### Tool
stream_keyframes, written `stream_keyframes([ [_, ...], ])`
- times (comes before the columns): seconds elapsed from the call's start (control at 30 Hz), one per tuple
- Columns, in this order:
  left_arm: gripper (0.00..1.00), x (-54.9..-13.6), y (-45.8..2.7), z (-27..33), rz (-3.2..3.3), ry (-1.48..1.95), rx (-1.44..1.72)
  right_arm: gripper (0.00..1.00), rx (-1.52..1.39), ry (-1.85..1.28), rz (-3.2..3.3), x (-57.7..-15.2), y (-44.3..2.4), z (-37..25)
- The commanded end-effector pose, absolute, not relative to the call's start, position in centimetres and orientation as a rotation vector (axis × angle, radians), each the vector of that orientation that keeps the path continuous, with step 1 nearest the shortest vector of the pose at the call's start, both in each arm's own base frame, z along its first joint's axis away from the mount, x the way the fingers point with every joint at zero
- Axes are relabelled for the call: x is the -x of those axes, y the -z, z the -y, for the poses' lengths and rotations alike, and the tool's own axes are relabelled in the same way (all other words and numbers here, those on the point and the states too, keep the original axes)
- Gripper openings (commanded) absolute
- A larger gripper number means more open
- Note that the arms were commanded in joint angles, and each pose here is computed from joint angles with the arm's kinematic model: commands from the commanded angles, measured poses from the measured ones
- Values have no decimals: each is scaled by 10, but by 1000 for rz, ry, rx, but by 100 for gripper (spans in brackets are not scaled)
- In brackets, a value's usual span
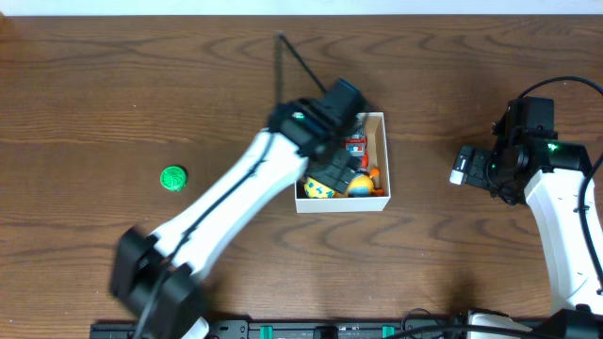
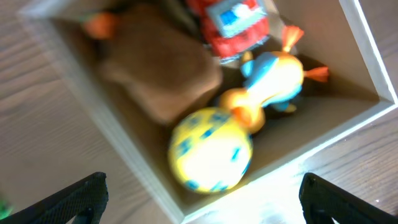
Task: Pack container
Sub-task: 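Carry the yellow ball into the box and release it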
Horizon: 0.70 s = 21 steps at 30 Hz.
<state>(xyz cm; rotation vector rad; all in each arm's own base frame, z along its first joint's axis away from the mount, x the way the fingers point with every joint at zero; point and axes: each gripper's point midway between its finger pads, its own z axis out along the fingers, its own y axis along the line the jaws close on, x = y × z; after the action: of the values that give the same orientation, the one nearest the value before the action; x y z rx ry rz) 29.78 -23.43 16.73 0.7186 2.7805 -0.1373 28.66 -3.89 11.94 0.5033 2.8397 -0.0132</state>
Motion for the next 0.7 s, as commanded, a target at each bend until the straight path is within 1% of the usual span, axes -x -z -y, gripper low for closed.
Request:
stream_keyframes([
  [0.0, 98, -309, -208, 188, -2724, 57, -508, 99, -492, 23, -2847, -285, -118, 41],
  [0.23, 98, -314, -251, 98, -2687, 38, -116, 99, -492, 22, -2844, -286, -118, 41],
  [0.3, 98, -313, -253, 92, -2688, 67, -86, 99, -492, 22, -2844, -286, -118, 41],
  [0.4, 100, -310, -251, 105, -2703, 128, -130, 99, -492, 22, -2844, -286, -118, 41],
  [0.43, 97, -308, -249, 111, -2709, 142, -155, 99, -492, 22, -2844, -286, -118, 41],
  [0.47, 93, -307, -248, 116, -2712, 144, -174, 99, -492, 22, -2844, -286, -118, 41],
  [0.5, 75, -306, -247, 121, -2712, 148, -196, 99, -492, 22, -2845, -286, -118, 41],
  [0.53, 53, -305, -247, 127, -2710, 154, -220, 99, -492, 22, -2845, -286, -118, 41],
  [0.57, 37, -305, -247, 132, -2700, 162, -239, 99, -492, 22, -2845, -286, -118, 41],
  [0.6, 30, -307, -249, 139, -2684, 174, -261, 99, -492, 22, -2845, -286, -118, 41],
  [0.67, 26, -309, -251, 156, -2648, 201, -312, 99, -492, 22, -2844, -286, -118, 41],
])
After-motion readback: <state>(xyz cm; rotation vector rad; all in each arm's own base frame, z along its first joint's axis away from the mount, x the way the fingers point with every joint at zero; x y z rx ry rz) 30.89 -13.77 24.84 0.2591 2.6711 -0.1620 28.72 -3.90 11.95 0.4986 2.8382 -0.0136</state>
